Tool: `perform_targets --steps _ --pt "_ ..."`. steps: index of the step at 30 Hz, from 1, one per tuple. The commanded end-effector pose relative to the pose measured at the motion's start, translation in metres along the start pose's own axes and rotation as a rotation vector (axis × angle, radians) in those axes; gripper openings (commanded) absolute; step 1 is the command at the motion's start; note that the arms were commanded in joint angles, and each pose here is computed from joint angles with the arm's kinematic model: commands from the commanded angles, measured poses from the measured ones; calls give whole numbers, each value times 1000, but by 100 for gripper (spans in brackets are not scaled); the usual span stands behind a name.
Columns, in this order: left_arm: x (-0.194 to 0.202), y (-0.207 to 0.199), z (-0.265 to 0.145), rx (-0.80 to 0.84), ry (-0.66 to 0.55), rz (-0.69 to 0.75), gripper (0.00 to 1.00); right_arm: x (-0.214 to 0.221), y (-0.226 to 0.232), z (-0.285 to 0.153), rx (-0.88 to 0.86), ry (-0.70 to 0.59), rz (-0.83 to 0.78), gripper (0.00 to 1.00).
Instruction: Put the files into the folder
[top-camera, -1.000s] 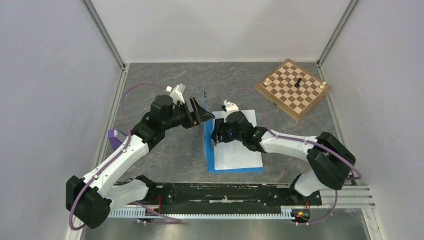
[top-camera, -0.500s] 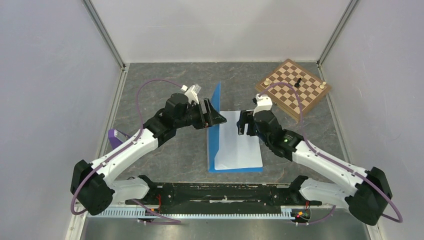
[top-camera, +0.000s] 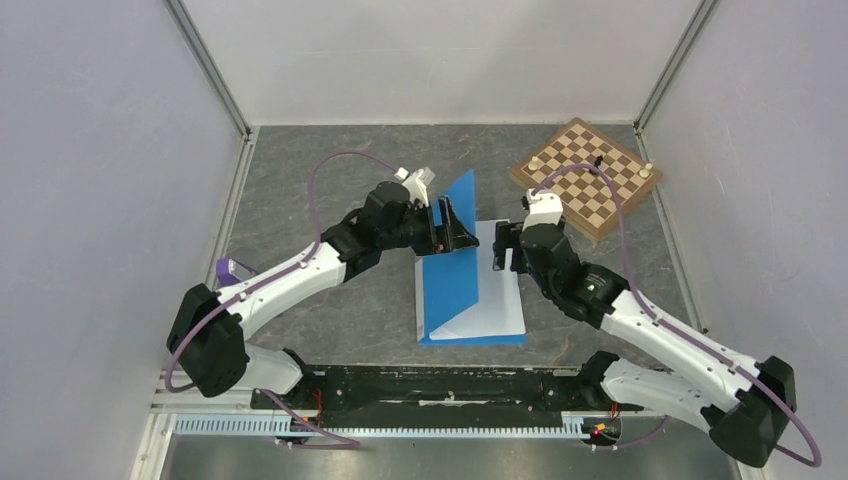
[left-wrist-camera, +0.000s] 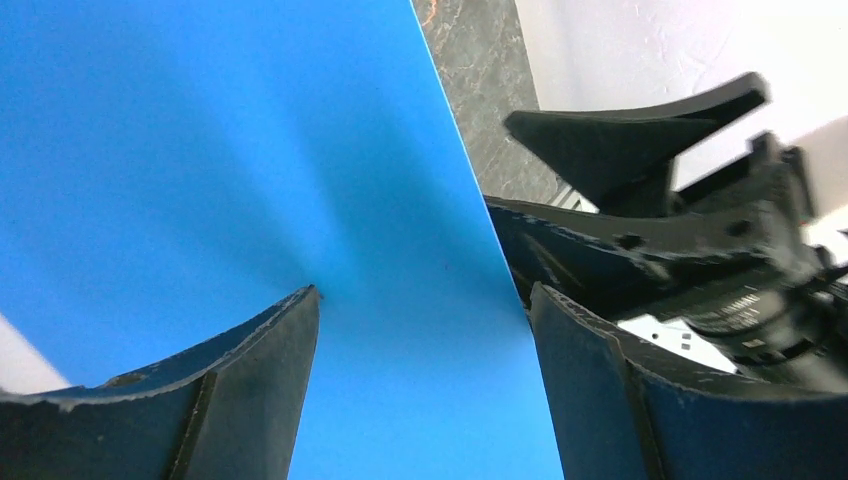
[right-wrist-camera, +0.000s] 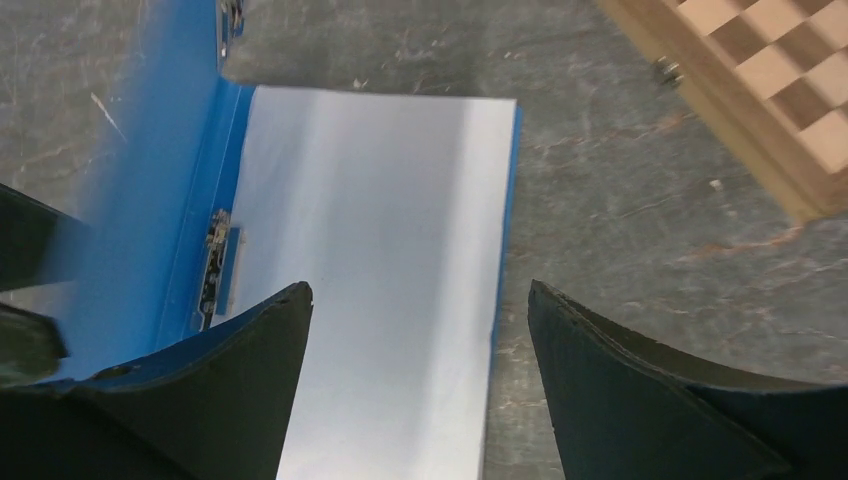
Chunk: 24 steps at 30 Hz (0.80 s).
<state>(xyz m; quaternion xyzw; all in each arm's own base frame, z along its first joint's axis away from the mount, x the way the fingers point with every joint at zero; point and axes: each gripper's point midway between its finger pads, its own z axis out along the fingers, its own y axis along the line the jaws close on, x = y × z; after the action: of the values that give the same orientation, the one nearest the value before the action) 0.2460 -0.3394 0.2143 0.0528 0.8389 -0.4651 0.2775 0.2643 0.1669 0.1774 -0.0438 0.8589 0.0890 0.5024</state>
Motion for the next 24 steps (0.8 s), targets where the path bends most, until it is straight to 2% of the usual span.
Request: perform_targets --steps 1,7,13,18,24 --pt "-14 -18 12 18 -44 50 84 -56 -23 -30 97 -156 27 83" --pt "-3 -18 39 8 -1 50 84 -71 -35 -47 133 -196 28 84" --pt "6 -2 60 -47 21 32 84 -57 -33 -38 129 -157 13 85" --pt "3 19 48 -149 -21 71 84 -43 -27 -27 105 -131 4 87" --pt "-3 33 12 -252 -79 125 84 -36 -16 -14 75 -115 5 91"
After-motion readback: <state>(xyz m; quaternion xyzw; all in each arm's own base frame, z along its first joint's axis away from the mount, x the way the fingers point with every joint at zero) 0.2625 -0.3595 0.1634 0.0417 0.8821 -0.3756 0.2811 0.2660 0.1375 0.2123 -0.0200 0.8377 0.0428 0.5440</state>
